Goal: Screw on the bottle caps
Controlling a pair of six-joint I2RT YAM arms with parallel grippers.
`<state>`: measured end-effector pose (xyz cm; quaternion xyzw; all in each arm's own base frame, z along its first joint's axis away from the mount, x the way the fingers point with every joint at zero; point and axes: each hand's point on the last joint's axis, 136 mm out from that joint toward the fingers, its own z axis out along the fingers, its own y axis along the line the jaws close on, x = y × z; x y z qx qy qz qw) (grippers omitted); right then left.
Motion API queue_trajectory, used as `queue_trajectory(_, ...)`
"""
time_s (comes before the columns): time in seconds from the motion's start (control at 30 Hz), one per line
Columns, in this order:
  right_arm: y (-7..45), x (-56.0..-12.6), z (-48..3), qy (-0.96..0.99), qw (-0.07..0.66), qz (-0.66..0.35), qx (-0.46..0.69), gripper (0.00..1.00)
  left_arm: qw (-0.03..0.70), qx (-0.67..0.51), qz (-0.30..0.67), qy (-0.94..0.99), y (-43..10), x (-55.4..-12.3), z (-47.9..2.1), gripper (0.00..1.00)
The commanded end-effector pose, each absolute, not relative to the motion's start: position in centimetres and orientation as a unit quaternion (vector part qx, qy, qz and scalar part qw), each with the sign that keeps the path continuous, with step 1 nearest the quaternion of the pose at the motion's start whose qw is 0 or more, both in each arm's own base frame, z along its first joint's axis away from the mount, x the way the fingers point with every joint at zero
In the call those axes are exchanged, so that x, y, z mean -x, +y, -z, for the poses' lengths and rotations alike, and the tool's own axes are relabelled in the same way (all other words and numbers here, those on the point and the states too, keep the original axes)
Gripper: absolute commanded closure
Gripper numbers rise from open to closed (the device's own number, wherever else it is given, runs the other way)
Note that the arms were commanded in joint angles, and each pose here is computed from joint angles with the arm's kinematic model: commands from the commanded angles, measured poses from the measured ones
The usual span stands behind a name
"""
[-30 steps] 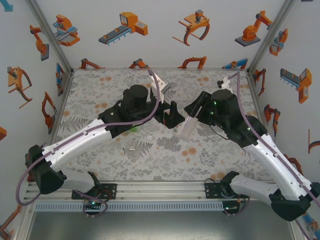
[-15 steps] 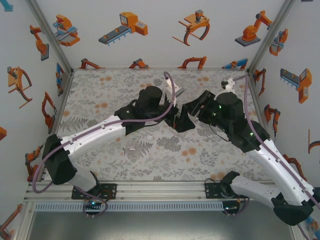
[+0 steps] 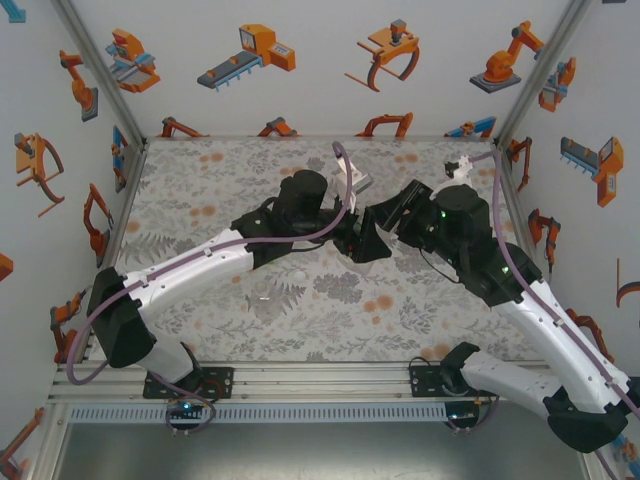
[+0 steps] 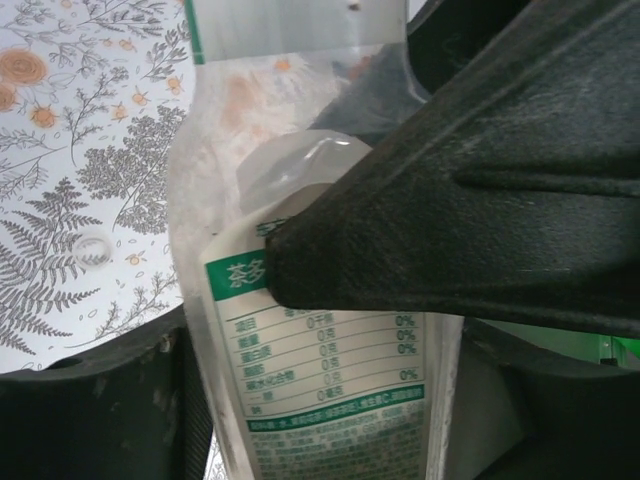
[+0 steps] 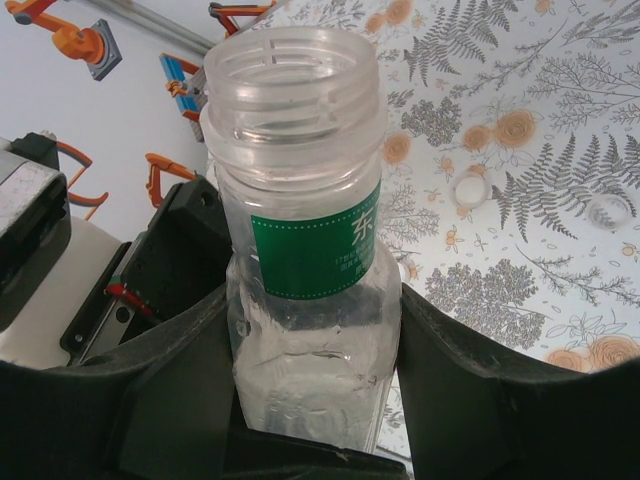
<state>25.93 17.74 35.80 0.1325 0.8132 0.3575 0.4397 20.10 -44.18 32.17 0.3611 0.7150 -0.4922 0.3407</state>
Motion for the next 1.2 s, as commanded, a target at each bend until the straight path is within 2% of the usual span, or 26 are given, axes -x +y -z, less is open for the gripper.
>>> queue_trajectory(0.0, 18.3, -25.6, -37.9, 0.791, 0.445, -0.397, -0.134, 0.59, 0.342, -0.367, 0.498, 0.707, -44.5, -19.8, -33.0, 0.4)
queue_trajectory(0.1, 18.3, -25.6, -37.9, 0.792, 0.446, -0.395, -0.134, 0.57, 0.343, -0.37, 0.498, 0.705, -44.4, -19.7, -33.1, 0.49)
queue_trajectory(0.17, 18.2, -25.5, -38.1, 0.794, 0.446, -0.393, -0.132, 0.5, 0.344, -0.372, 0.497, 0.704, -44.3, -19.7, -33.1, 0.53)
queue_trajectory(0.3, 17.4, -25.1, -38.6, 0.802, 0.451, -0.372, -0.122, 0.27, 0.35, -0.379, 0.488, 0.704, -43.7, -19.6, -33.1, 0.55)
queue_trajectory(0.37, 16.9, -24.8, -39.0, 0.806, 0.456, -0.359, -0.116, 0.2, 0.354, -0.381, 0.483, 0.705, -43.2, -19.7, -33.2, 0.56)
queue_trajectory(0.6, 14.6, -24.0, -40.3, 0.824, 0.472, -0.298, -0.1, 0.19, 0.385, -0.375, 0.46, 0.707, -40.1, -20.7, -33.4, 0.58)
queue_trajectory(0.83, 13.7, -24.6, -39.0, 0.855, 0.446, -0.249, -0.092, 0.19, 0.459, -0.39, 0.437, 0.668, -35.9, -20.0, -35.2, 0.61)
queue_trajectory(1.17, 15.3, -26.8, -30.8, 0.919, 0.334, -0.202, -0.058, 0.23, 0.563, -0.411, 0.376, 0.61, -30.2, -17.6, -38.0, 0.66)
